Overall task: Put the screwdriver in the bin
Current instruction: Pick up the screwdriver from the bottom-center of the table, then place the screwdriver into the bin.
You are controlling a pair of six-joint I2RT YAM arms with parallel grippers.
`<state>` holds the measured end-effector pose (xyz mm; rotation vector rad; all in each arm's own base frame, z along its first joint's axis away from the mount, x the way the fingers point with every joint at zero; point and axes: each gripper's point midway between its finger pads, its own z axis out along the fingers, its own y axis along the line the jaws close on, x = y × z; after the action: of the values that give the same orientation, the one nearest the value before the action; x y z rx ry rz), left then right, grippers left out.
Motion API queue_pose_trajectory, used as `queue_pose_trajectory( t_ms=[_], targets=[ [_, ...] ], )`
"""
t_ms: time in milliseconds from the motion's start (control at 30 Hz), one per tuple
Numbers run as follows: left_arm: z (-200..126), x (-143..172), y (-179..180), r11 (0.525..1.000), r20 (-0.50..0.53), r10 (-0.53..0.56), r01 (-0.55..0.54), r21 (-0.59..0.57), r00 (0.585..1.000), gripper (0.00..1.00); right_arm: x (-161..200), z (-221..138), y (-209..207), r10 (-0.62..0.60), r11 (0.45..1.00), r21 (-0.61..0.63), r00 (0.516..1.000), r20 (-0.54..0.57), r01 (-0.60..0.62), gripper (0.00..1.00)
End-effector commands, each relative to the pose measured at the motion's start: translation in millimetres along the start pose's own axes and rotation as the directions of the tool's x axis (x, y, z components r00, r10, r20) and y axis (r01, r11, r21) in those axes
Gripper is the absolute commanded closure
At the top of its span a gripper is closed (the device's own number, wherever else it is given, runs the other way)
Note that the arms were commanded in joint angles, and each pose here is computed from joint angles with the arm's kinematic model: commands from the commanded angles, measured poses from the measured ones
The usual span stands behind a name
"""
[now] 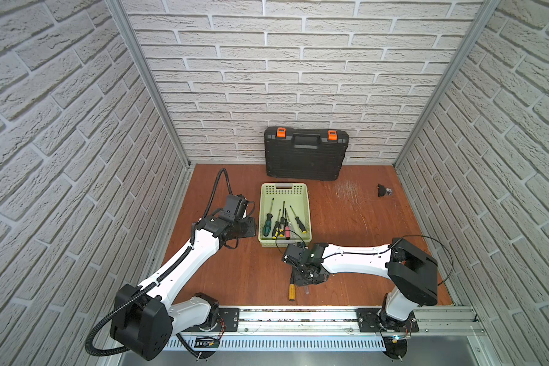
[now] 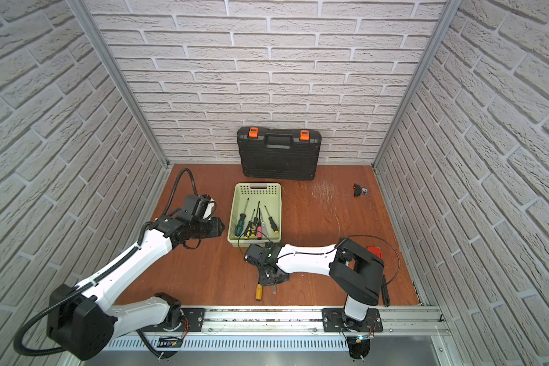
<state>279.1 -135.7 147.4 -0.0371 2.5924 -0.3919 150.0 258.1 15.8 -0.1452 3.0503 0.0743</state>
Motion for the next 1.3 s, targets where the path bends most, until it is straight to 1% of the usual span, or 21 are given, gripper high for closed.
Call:
queue_pose_trajectory(
  t_ms=[0, 133, 200, 367, 433, 500, 600, 633, 700, 800, 833, 867, 900, 1000, 1033, 1133, 1267],
  targets=[
    [1.4, -12.2, 0.2, 0.998, 0.038, -0.058, 0.058, -0.006, 0.998, 0.55, 10.5, -16.7, -5.2, -0.05, 0.998, -0.024, 0.999, 0.003, 0.05, 0.94],
    [4.6, -21.5, -4.9, 0.993, 0.048, -0.121, 0.121, 0.009, 0.991, 0.55, 10.5, -46.6, -12.8, -0.134, 0.99, -0.037, 0.989, 0.055, 0.136, 0.94],
    [4.8, -26.1, -7.3, 0.99, 0.054, -0.141, 0.14, 0.015, 0.989, 0.55, 6.1, -64.2, -14.4, -0.161, 0.985, -0.052, 0.982, 0.1, 0.167, 0.94],
    [-4.4, -36.1, -3.7, 0.985, 0.08, -0.168, 0.17, -0.019, 0.983, 0.55, -13.2, -110.4, -0.8, -0.188, 0.969, -0.119, 0.957, 0.219, 0.218, 0.95],
    [-9.0, -37.1, -1.0, 0.983, 0.091, -0.179, 0.183, -0.032, 0.98, 0.55, -28.4, -130.2, 12.9, -0.19, 0.958, -0.159, 0.943, 0.273, 0.239, 0.94],
    [-11.5, -35.9, 1.4, 0.979, 0.104, -0.196, 0.201, -0.035, 0.975, 0.55, -56.8, -154.9, 37.3, -0.185, 0.936, -0.216, 0.913, 0.364, 0.276, 0.95],
    [-16.1, -33.4, 3.4, 0.975, 0.112, -0.214, 0.218, -0.032, 0.97, 0.55, -103.7, -183.7, 60.2, -0.148, 0.919, -0.269, 0.885, 0.441, 0.288, 0.94],
    [-18.4, -32.8, 3.7, 0.975, 0.114, -0.215, 0.22, -0.031, 0.97, 0.56, -116.1, -188.4, 64.7, -0.143, 0.915, -0.277, 0.879, 0.455, 0.293, 0.94],
    [-25.2, -30.6, 6.2, 0.974, 0.127, -0.217, 0.222, -0.032, 0.968, 0.56, -145.5, -196.9, 72.5, -0.139, 0.907, -0.28, 0.851, 0.506, 0.315, 0.94],
    [-33.1, -24.6, 11.4, 0.973, 0.151, -0.222, 0.229, -0.029, 0.963, 0.55, -179.9, -190.6, 73.3, -0.182, 0.919, -0.194, 0.805, 0.565, 0.344, 0.94],
    [-34.6, -22.2, 12.5, 0.972, 0.154, -0.226, 0.233, -0.026, 0.962, 0.55, -189.4, -184.3, 70.6, -0.198, 0.926, -0.162, 0.804, 0.561, 0.341, 0.95],
    [-35.6, -19.6, 14.4, 0.971, 0.157, -0.231, 0.237, -0.025, 0.96, 0.55, -198.5, -175.7, 66.5, -0.208, 0.933, -0.137, 0.812, 0.546, 0.331, 0.94],
    [-36.3, -16.9, 15.8, 0.97, 0.156, -0.235, 0.242, -0.025, 0.959, 0.55, -205.8, -164.6, 62.7, -0.205, 0.94, -0.133, 0.83, 0.518, 0.315, 0.94],
    [-38.1, -10.4, 19.7, 0.965, 0.162, -0.253, 0.26, -0.022, 0.954, 0.55, -218.6, -137.0, 51.8, -0.174, 0.949, -0.159, 0.874, 0.454, 0.272, 0.94],
    [-38.4, -8.3, 20.7, 0.963, 0.163, -0.261, 0.268, -0.02, 0.951, 0.55, -220.8, -130.8, 47.9, -0.176, 0.952, -0.148, 0.878, 0.445, 0.266, 0.94],
    [-38.1, -5.3, 19.6, 0.959, 0.17, -0.282, 0.285, 0.009, 0.944, 0.55, -230.8, -115.2, 28.8, -0.185, 0.971, -0.058, 0.878, 0.441, 0.233, 0.94],
    [-31.7, 3.0, 22.4, 0.953, 0.166, -0.3, 0.302, 0.019, 0.939, 0.55, -234.5, -98.5, 23.7, -0.148, 0.977, -0.083, 0.904, 0.4, 0.197, 0.94]
  ],
)
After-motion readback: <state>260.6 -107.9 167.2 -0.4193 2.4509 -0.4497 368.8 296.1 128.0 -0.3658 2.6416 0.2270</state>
